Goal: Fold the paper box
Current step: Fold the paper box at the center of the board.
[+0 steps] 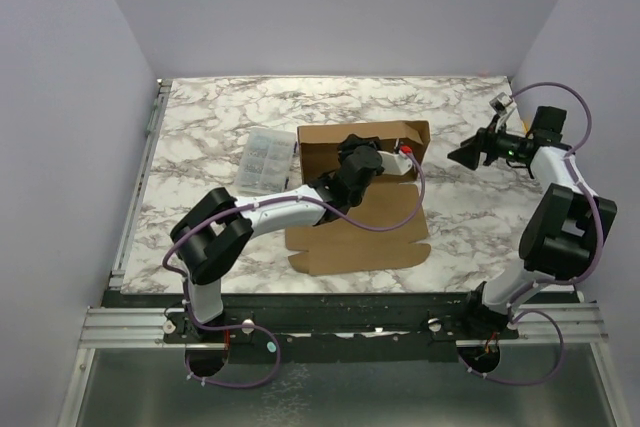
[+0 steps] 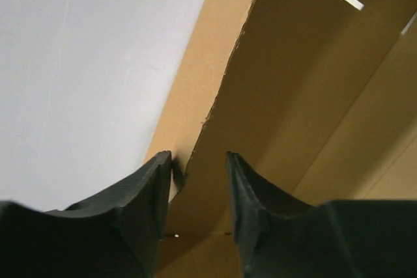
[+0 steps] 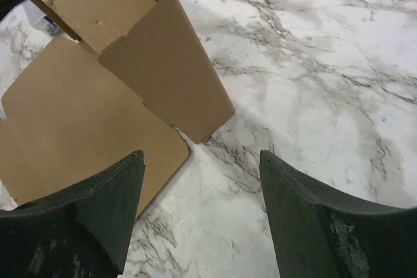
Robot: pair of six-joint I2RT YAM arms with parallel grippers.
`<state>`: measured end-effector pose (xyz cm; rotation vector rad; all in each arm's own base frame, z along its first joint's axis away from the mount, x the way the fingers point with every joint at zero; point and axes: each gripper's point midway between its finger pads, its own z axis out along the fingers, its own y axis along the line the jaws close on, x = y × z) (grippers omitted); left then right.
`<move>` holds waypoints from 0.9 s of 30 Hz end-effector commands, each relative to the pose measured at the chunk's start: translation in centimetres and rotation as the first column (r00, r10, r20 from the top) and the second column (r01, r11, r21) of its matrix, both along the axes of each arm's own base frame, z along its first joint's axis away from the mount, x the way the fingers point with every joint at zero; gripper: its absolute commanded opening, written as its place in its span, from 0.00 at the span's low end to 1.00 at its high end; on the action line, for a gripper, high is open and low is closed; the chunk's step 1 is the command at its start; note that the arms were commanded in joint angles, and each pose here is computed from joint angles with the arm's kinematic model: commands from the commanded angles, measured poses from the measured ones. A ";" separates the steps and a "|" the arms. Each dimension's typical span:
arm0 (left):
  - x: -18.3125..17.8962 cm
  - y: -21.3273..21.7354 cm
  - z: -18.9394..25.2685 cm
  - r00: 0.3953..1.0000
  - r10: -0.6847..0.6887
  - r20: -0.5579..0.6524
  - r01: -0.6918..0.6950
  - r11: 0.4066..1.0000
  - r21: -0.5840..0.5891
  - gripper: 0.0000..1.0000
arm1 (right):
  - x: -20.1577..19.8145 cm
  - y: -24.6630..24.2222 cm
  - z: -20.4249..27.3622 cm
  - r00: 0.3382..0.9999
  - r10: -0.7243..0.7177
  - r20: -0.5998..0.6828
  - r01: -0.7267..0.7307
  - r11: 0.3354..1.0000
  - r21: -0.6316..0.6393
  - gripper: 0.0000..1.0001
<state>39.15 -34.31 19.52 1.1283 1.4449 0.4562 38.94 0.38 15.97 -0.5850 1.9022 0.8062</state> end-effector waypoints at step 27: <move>0.7 -1.8 12.0 0.867 -0.390 -0.310 0.114 0.760 -0.639 0.99 | 4.4 1.9 -3.3 0.979 0.201 0.041 -0.191 0.966 -0.177 0.79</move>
